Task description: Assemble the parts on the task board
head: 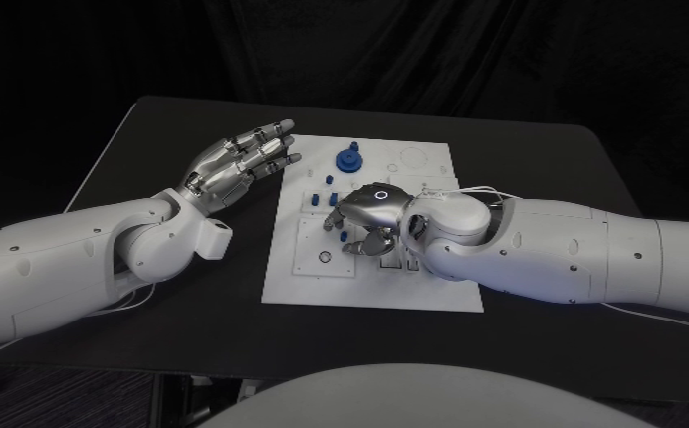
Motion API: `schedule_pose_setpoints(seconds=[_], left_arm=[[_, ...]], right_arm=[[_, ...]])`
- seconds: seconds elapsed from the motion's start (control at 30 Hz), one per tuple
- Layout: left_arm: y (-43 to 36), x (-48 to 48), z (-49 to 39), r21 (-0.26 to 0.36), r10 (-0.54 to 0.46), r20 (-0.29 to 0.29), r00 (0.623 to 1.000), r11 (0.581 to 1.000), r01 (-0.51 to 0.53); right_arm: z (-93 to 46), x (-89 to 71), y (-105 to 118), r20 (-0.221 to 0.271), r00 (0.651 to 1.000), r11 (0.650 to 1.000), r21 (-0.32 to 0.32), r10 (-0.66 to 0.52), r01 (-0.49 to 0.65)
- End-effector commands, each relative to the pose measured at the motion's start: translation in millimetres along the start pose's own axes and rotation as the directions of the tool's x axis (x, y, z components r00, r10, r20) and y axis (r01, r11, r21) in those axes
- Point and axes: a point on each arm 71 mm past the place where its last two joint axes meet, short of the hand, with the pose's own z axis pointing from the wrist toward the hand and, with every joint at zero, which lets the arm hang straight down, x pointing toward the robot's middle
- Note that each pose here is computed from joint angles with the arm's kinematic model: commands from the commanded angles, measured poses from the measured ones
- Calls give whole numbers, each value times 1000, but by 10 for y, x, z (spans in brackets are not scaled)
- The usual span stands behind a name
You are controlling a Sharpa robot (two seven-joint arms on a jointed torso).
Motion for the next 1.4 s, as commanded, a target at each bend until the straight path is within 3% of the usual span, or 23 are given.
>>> schedule_pose_setpoints(seconds=[0.03,0.37,0.73,0.87,1.17,1.4], left_arm=[[-47,16,2,81,-15,-11,1000,997,16],[-47,6,-10,79,-13,-7,1000,997,14],[-53,-8,-29,78,-8,3,1000,997,7],[-56,-14,-36,78,-6,6,1000,997,5],[-55,-12,-35,77,-6,6,1000,997,5],[-51,-8,-27,77,-7,3,1000,997,7]], right_arm=[[-8,38,-6,-17,1000,1000,9,-4,4],[-133,-58,-76,52,999,1000,18,3,-4],[-461,-597,-457,147,987,988,126,71,-90],[-604,-680,-584,162,984,980,170,74,-102],[-916,-679,-869,142,987,950,288,78,-116],[-1010,-605,-965,119,989,937,329,86,-121]])
